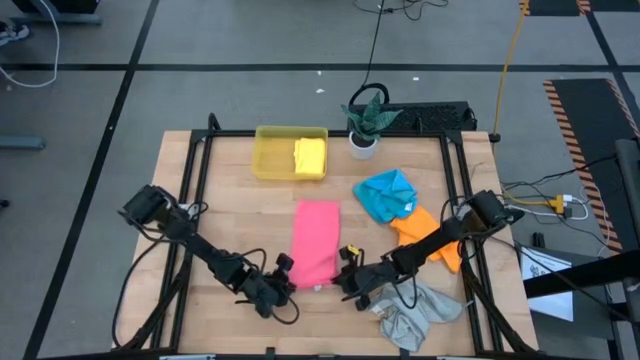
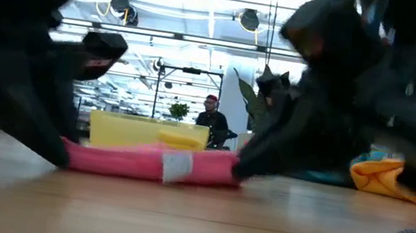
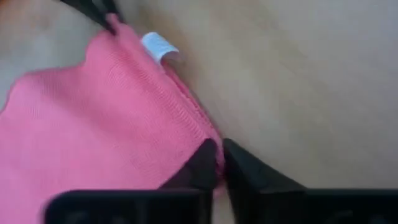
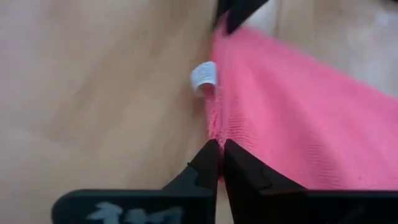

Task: Fold microfiber towels
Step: Fold the pink microfiber cloth

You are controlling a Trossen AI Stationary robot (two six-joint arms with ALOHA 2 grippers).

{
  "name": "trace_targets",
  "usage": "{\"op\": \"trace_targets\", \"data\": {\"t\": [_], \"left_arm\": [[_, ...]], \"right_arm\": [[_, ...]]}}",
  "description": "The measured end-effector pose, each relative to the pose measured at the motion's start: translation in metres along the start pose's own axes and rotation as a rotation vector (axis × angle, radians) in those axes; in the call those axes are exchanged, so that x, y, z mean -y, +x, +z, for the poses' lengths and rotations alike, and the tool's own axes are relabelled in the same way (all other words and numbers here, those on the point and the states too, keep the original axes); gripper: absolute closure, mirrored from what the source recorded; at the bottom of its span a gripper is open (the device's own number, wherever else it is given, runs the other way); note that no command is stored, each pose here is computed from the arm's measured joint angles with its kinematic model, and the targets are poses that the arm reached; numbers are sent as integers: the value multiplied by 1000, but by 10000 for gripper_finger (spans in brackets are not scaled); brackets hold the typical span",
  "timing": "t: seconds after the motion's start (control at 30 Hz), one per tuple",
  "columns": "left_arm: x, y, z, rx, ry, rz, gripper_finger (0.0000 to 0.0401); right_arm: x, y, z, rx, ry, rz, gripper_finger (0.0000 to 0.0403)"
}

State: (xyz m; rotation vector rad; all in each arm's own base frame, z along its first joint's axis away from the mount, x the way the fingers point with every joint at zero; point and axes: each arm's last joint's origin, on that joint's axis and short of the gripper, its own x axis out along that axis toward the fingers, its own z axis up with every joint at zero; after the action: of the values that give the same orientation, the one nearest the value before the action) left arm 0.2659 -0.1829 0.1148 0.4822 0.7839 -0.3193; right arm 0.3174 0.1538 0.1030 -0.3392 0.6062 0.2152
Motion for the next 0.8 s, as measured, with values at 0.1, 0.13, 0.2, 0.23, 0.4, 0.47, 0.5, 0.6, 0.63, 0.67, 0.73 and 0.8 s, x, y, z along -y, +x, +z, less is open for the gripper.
{"op": "trace_targets", "data": {"t": [0.1, 0.13, 0.2, 0.23, 0.4, 0.47, 0.5, 0.6, 0.63, 0.67, 0.73, 0.8], "left_arm": [[5, -16, 15, 93, -77, -68, 388], [7, -21, 20, 134, -98, -86, 383], [8, -28, 28, 202, -128, -120, 373], [10, -31, 31, 226, -135, -134, 370], [12, -41, 42, 324, -150, -168, 367], [14, -40, 41, 324, -157, -171, 373], [14, -41, 42, 327, -163, -169, 377], [12, -40, 41, 316, -182, -98, 392], [10, -40, 41, 314, -187, -52, 394], [8, -40, 40, 310, -192, -5, 394], [2, -37, 38, 282, -202, 82, 388], [-6, -35, 35, 255, -239, 177, 381]], "right_arm": [[-5, -13, 16, 79, 56, 91, 395], [-8, -17, 20, 102, 79, 137, 397], [-12, -24, 28, 144, 115, 205, 400], [-13, -27, 33, 176, 131, 228, 400], [-21, -34, 44, 266, 169, 271, 400], [-21, -35, 46, 289, 174, 273, 400], [-21, -35, 46, 292, 178, 271, 401], [-19, -35, 44, 259, 204, 217, 401], [-17, -36, 44, 243, 210, 186, 401], [-15, -38, 43, 230, 222, 146, 401], [-9, -42, 44, 200, 266, 42, 402], [-1, -44, 43, 178, 335, -87, 402]]}}
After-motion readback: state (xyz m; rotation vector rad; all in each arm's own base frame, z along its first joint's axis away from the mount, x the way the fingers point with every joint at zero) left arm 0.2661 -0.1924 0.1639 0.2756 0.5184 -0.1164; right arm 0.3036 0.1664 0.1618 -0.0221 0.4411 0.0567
